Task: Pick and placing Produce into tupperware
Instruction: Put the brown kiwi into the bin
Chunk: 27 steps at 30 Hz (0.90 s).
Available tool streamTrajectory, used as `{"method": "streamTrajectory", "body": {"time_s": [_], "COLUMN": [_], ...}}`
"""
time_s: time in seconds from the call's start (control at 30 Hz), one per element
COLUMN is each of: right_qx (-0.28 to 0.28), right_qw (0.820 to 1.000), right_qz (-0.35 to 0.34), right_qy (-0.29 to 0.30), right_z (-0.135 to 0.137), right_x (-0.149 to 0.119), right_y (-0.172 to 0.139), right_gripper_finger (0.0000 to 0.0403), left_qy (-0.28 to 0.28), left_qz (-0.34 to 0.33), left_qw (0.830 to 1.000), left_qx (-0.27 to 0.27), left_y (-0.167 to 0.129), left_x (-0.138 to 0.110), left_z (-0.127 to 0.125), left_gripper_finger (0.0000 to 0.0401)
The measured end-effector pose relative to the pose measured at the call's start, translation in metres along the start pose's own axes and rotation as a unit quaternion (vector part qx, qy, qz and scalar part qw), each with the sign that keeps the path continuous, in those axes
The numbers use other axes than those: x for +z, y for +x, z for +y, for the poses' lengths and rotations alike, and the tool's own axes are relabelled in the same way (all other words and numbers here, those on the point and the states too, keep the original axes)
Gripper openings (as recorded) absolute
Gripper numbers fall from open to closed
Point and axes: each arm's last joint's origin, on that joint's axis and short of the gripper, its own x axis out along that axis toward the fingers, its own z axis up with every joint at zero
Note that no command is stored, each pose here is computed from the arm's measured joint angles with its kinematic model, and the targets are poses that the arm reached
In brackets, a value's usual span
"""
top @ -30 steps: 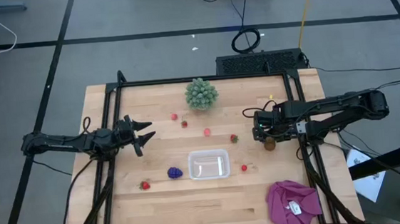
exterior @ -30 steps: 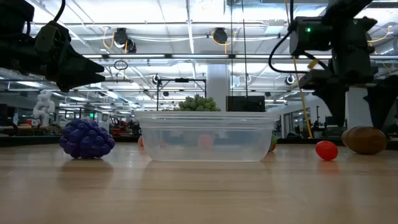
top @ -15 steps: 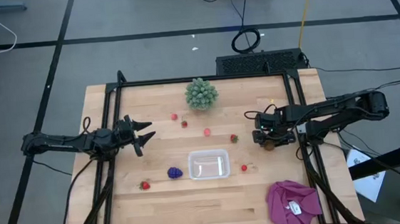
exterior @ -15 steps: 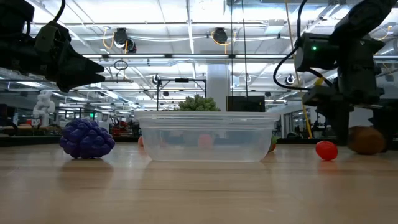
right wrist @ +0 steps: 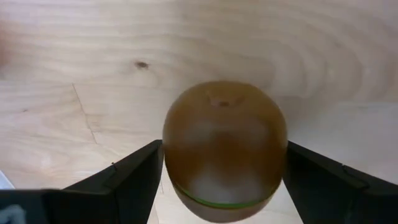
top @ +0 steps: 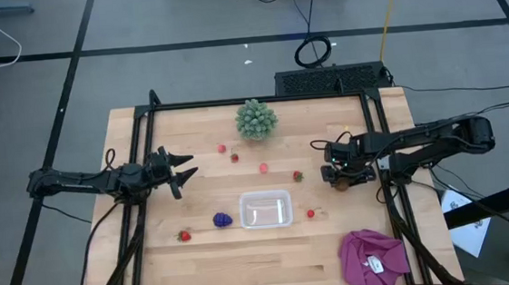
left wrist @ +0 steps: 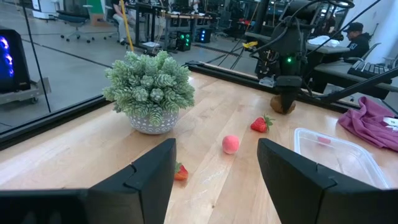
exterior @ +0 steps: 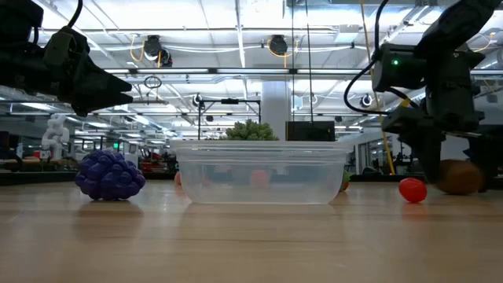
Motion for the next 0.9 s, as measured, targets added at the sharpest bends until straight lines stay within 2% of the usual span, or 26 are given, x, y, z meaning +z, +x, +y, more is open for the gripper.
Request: {"method": "streamTrajectory", "body": {"time_s": [0.77,0.9], "right_qx": [0.007,0.008], "right_qw": [1.000,1.000], "right_qz": [-0.006,-0.007], "right_qy": [0.000,-0.001], "right_z": [-0.0013,-0.0011], "right_x": [0.0091,0.0092], "right_y": [-0.0027,-0.0027], "right_gripper_finger": [0.0301,0.0288], "left_qy": [0.000,0.000], "left_qz": [0.000,0.000], "left_qw": [1.000,1.000], "left_qx": [0.000,0.000], "left_y": [0.0000,0.0000], "left_x": [-0.0001,-0.0002], "left_z": [0.0000,0.0000], "left_gripper_finger": [0.0230,0.0230]}}
